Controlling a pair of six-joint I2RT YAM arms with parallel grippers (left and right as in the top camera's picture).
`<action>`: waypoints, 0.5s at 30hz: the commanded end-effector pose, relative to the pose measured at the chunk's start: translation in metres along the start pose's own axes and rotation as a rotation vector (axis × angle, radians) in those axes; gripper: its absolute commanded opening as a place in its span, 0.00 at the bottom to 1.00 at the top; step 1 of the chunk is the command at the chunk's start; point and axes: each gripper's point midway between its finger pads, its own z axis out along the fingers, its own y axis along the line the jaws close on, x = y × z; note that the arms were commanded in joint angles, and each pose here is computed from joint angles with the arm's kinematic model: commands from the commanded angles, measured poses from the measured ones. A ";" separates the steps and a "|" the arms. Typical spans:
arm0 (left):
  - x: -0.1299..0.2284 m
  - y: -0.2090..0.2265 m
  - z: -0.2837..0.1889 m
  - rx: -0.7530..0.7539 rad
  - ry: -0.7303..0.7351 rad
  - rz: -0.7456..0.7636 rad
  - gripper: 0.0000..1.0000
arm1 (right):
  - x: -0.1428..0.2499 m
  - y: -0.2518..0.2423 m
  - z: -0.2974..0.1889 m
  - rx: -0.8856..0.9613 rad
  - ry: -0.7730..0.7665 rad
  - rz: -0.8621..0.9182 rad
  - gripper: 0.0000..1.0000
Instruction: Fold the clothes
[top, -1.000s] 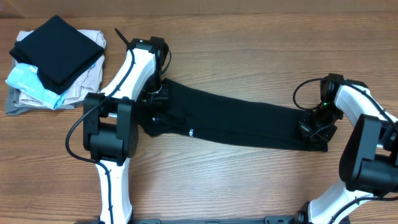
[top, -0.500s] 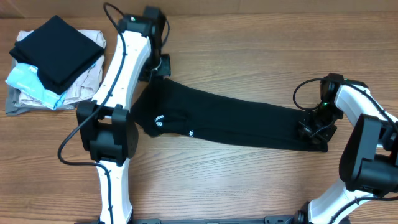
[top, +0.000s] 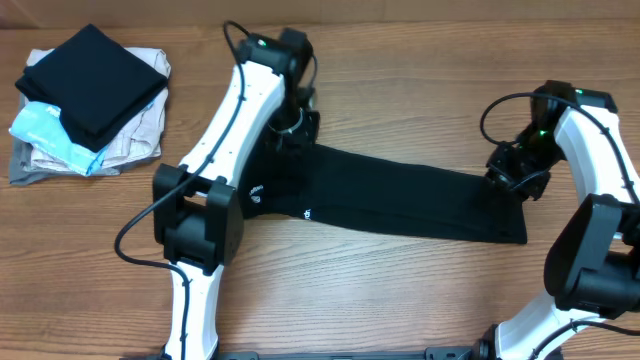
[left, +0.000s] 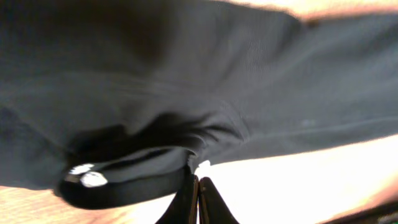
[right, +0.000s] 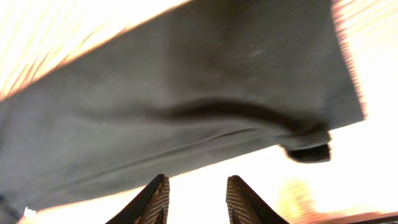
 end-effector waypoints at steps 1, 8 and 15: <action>0.017 -0.004 0.014 0.008 0.072 0.024 0.04 | 0.015 0.019 0.000 -0.059 0.024 -0.087 0.34; 0.059 0.002 0.024 -0.027 0.244 0.064 0.04 | 0.022 0.023 0.015 -0.030 0.034 -0.122 0.35; 0.090 0.011 0.019 -0.085 0.333 0.066 0.04 | 0.021 0.023 0.015 -0.025 0.026 -0.124 0.36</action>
